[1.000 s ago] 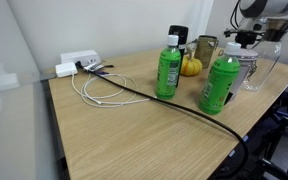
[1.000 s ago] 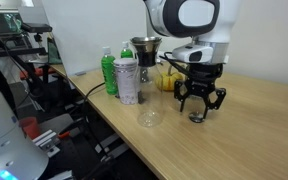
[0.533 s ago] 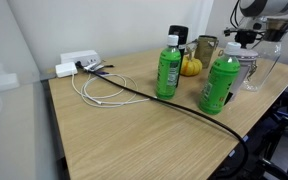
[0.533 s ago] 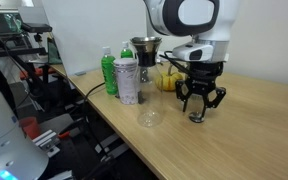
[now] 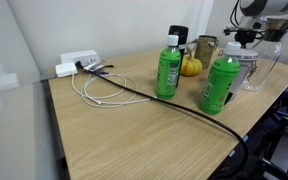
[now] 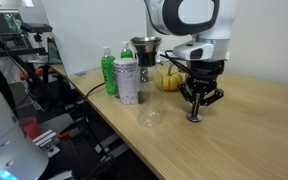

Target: Take the object and put it on the bottle

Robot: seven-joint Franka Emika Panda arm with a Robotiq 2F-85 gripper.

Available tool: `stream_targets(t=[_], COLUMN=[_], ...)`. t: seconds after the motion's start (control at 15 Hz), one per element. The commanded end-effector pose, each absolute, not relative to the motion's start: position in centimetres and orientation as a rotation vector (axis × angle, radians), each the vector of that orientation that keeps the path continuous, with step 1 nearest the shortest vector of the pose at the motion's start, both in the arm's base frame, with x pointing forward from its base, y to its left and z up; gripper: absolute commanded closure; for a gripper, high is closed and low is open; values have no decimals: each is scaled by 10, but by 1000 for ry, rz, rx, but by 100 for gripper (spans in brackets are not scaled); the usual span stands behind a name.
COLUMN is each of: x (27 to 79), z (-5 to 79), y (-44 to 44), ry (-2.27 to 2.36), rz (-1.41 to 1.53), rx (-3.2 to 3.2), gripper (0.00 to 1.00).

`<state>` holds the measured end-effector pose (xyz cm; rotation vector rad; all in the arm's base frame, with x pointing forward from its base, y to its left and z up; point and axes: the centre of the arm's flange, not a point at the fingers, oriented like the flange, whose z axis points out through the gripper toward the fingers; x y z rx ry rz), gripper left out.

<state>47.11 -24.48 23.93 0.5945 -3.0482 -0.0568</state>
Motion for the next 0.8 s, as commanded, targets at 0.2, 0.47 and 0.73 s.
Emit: stream_targets(t=[0.2,0.47,0.73], x=[468,468,470], z=[238,241,246], y=[-242,-242,-243], ry=[-3076,-3071,-3065], rz=[-57,-21,44], rx=[604,612,651], gripper=[99,99,99])
